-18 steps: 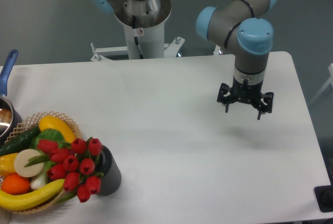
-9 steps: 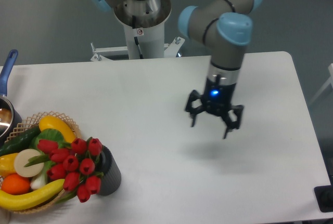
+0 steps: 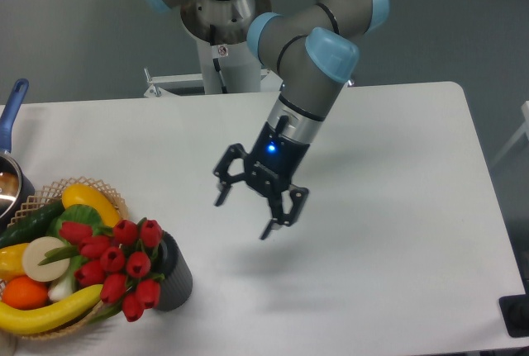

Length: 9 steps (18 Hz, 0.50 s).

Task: Pick up the flowers from the vase
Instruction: 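Move the open gripper toward the red tulips in the grey vase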

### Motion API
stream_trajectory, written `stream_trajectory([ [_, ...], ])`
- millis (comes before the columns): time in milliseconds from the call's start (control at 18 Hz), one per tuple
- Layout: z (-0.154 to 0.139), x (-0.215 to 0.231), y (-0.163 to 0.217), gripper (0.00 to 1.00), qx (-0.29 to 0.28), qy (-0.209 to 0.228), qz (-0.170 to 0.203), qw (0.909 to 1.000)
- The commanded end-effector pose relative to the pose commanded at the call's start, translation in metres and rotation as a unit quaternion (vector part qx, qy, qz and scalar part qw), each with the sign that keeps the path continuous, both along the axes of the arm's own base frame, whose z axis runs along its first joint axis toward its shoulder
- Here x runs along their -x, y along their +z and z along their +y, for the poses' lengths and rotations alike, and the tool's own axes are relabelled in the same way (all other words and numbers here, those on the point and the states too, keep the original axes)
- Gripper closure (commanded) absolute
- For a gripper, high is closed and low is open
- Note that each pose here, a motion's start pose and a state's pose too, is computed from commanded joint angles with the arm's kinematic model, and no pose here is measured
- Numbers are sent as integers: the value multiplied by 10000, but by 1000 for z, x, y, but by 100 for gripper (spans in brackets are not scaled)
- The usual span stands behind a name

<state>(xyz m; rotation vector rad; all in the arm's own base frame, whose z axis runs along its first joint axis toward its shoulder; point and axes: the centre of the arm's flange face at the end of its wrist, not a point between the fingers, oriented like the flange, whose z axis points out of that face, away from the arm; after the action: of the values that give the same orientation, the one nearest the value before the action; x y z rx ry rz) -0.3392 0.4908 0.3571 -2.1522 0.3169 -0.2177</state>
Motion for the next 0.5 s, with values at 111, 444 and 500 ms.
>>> stream_trajectory([
  [111,5,-3,-2,0,-247,-149,-245,9993],
  [444,32,-14,-25,0,-291,-449,-517,9972],
  [500,39,-16,-29,0,-304,-514,-558,9967],
])
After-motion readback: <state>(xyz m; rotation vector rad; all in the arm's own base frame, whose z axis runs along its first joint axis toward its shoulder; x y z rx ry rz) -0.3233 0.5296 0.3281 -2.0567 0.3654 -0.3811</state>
